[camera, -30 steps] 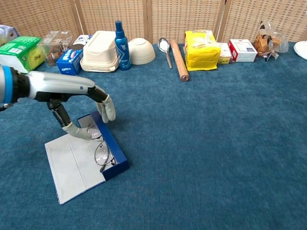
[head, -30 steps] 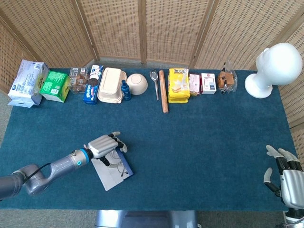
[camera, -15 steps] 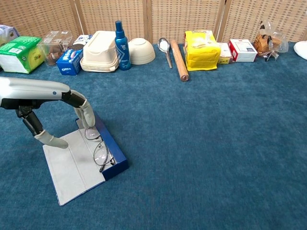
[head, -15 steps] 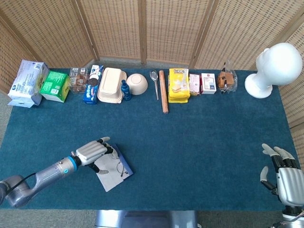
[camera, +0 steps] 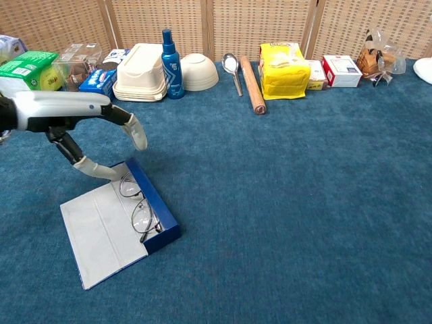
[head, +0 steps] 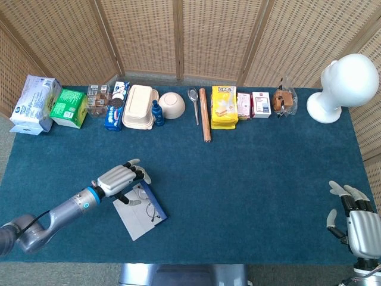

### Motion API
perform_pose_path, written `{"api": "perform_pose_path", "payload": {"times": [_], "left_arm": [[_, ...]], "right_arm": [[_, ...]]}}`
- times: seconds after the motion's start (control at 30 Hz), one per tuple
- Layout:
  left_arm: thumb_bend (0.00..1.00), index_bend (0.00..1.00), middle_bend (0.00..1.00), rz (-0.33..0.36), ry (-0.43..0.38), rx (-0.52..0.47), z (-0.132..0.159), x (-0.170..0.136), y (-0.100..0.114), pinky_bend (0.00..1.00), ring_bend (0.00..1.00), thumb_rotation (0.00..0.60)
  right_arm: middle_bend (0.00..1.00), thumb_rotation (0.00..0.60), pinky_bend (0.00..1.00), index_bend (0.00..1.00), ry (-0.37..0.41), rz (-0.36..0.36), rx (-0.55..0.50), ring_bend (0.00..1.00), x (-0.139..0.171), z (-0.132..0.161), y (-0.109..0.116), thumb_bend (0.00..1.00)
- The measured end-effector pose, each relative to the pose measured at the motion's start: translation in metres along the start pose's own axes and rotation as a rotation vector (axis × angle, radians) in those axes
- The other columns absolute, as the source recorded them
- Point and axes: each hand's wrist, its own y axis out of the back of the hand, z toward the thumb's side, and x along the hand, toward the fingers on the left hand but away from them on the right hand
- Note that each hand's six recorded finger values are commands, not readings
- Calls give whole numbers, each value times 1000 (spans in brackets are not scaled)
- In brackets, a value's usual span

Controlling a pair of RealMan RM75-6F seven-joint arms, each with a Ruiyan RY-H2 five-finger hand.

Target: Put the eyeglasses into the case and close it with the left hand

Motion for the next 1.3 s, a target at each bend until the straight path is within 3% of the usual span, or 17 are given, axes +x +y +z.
{"api": "perform_pose_path", "payload": {"times": [0.17,0.43,0.77,1.3], "left_arm": [[201,295,302,-52,11,-1,-2,18,-11,0,181,465],[201,295,313,-105,12,-4,-3,20,-22,0,206,464],[200,294,313,-151,37,-17,-13,-15,-30,0,206,470],[200,288,306,-159,71,-60,-16,-63,-39,0,207,465]], "right_arm": [[310,499,201,159,-7,4,2,181,0,0,-1,697],[311,502,201,159,-5,6,5,184,-1,2,-2,696],[310,502,201,156,5,22,-12,187,-4,7,-8,694],[311,499,201,155,26,28,-17,187,-9,13,-12,695]]}}
